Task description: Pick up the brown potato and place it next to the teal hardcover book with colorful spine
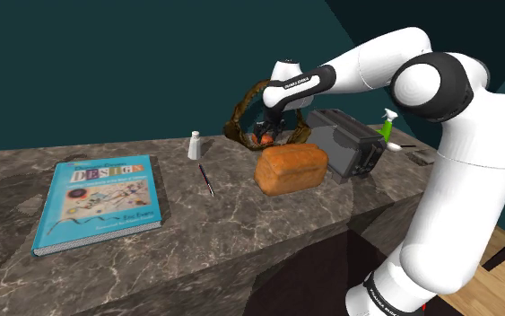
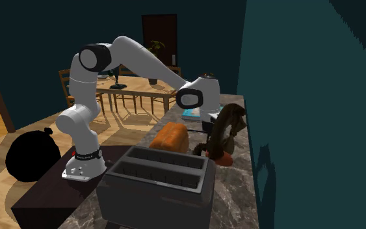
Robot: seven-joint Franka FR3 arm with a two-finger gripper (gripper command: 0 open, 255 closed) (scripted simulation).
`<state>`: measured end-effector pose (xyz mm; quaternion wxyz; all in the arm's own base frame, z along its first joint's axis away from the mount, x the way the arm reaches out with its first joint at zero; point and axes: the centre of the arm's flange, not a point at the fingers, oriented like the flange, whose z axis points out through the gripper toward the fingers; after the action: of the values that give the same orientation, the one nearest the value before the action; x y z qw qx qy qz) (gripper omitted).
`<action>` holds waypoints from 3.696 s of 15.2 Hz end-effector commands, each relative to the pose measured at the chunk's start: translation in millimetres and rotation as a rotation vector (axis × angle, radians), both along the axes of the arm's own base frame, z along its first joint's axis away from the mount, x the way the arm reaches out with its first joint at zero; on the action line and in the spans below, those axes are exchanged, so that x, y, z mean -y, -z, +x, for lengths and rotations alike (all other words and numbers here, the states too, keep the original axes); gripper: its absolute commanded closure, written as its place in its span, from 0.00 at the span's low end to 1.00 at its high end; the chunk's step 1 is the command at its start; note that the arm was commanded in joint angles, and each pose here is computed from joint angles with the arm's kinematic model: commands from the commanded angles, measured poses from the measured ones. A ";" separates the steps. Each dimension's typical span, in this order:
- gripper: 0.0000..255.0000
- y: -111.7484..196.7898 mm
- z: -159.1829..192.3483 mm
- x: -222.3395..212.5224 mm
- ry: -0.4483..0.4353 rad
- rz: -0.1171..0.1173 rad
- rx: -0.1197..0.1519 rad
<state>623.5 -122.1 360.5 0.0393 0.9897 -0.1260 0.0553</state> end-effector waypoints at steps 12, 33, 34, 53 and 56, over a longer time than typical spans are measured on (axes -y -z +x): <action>1.00 -70.4 0.0 0.1 0.000 0.000 0.002; 1.00 -120.2 -61.7 -131.3 0.000 0.000 0.002; 1.00 -120.3 -67.3 -143.3 0.000 0.000 0.002; 1.00 -121.3 -173.9 -370.3 0.000 0.000 0.002; 1.00 -121.5 -190.7 -406.1 0.000 0.000 0.002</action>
<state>439.7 272.8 479.3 0.0395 0.9897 -0.1252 0.0563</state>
